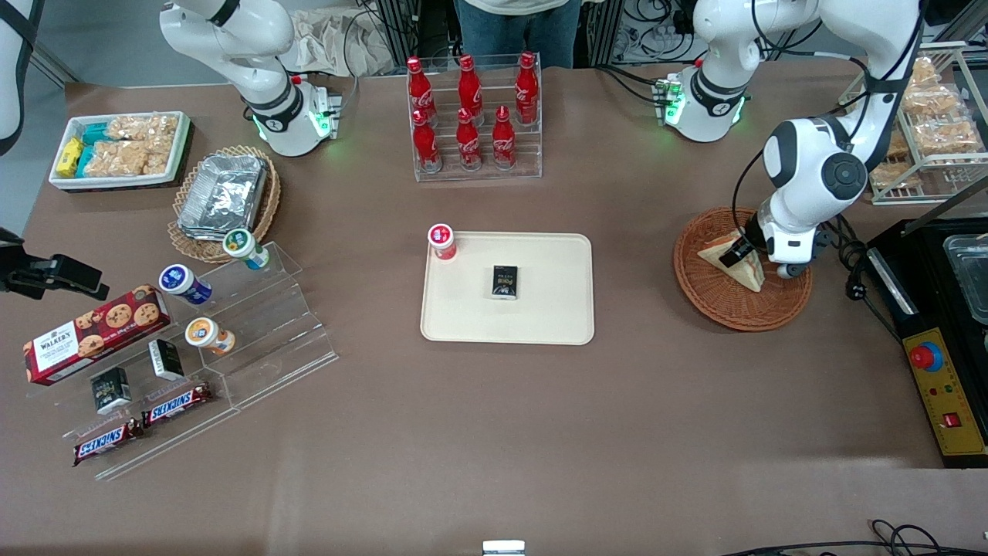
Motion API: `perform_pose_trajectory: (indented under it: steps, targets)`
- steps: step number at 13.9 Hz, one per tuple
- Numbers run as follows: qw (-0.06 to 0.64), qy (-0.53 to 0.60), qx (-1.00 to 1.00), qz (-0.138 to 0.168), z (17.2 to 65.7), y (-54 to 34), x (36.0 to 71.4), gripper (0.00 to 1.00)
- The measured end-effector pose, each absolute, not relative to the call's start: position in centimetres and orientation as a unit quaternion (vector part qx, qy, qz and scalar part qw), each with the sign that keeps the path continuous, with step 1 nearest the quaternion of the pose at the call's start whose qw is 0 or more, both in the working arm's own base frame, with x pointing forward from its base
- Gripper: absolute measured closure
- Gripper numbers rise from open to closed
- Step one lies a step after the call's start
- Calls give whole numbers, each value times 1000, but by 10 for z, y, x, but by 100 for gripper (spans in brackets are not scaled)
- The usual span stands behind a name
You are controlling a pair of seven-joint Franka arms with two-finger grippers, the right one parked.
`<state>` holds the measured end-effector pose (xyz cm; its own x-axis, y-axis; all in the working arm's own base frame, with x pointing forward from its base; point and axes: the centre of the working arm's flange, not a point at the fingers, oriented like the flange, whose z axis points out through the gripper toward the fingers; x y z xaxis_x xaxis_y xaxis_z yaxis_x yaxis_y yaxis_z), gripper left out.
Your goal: Place sandwich from basket to tray
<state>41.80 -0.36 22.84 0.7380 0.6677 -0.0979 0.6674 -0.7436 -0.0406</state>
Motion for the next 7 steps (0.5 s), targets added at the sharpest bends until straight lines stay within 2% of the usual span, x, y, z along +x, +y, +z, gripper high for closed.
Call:
perform_pose_trajectory:
  steps: [3,4,5,7]
  targets:
    - [-1,-356,-933,46,231,-6,421,48]
    - [-2,-352,-935,40,236,-9,424,56]
    - [-2,-345,-938,34,245,-14,427,61]
    - [4,-324,-945,34,280,-23,433,63]
